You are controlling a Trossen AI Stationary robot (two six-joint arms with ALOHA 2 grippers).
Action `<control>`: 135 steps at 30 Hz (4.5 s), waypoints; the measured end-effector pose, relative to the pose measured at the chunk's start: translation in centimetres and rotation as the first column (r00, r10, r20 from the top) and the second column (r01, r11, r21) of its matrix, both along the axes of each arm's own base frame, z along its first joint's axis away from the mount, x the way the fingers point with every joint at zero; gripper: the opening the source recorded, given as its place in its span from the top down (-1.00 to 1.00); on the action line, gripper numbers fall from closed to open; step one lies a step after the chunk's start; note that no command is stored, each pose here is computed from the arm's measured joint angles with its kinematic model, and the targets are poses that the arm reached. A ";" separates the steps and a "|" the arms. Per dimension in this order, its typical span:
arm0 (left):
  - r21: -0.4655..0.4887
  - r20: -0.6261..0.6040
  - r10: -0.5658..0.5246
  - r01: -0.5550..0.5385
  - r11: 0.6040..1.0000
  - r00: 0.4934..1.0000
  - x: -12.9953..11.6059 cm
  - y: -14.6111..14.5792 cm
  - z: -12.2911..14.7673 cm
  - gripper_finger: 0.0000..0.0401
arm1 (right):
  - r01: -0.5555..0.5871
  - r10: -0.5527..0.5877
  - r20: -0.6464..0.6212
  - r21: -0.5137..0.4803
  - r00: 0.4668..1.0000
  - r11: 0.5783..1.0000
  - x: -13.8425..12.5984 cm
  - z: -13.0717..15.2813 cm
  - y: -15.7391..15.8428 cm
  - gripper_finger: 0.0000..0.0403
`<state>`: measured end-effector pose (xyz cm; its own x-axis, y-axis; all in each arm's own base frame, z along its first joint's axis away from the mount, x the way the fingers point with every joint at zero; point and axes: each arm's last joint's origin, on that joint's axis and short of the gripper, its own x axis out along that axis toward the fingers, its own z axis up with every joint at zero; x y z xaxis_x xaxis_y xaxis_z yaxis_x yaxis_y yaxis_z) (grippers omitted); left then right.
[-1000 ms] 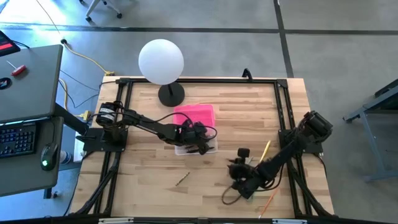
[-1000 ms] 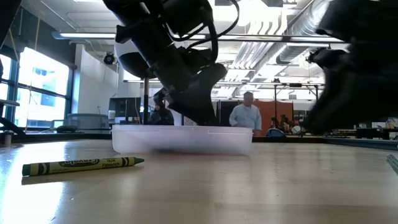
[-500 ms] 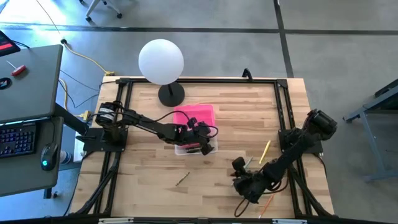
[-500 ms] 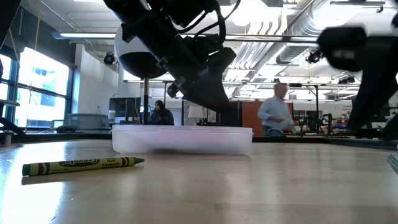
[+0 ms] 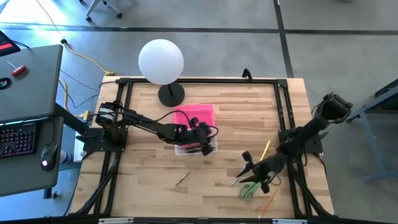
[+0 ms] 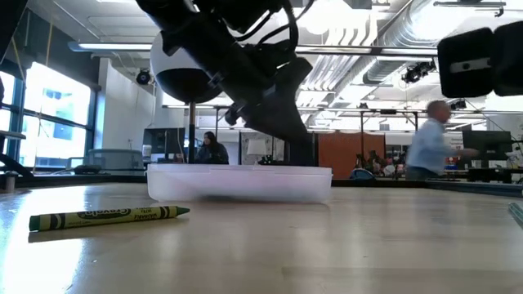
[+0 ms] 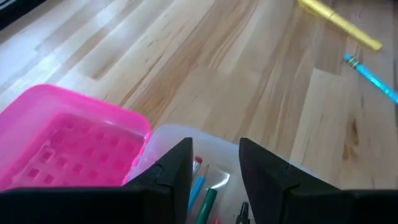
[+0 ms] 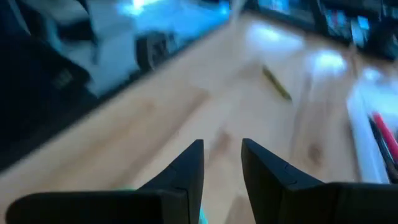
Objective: Pick & place school supplies into a supply box
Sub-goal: Put the blue pencil into the pink supply box, then put the yellow pen into the pink supply box
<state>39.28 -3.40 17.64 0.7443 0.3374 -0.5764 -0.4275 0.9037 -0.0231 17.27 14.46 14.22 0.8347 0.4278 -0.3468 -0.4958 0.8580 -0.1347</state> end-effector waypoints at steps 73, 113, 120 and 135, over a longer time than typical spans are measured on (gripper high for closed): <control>-0.063 -0.071 0.170 -0.174 0.983 0.983 -4.9 -0.1 9.5 0.20 | 0.405 -0.426 0.003 -0.319 0.905 0.857 16.3 2.3 -4.8 0.98; 0.077 0.032 0.221 -0.223 0.972 0.975 -5.7 -2.2 10.9 0.20 | 0.412 -0.415 0.030 0.073 0.909 0.908 22.4 -1.3 -11.1 0.98; 0.077 0.031 0.221 -0.223 0.972 0.975 -5.7 -2.2 10.9 0.20 | 0.399 -0.400 0.039 0.016 0.916 0.917 22.4 -1.4 -11.1 0.98; 0.079 0.031 0.221 -0.223 0.972 0.975 -5.7 -2.2 10.9 0.20 | 0.479 -0.479 0.033 -0.115 0.877 0.870 22.0 -1.7 -11.2 0.40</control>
<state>33.58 -5.60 28.55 0.6574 0.5407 -0.5249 -0.6178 0.7855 0.0355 39.29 3.29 12.55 0.9282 -0.0680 -0.3659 -0.0274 0.9681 -0.2492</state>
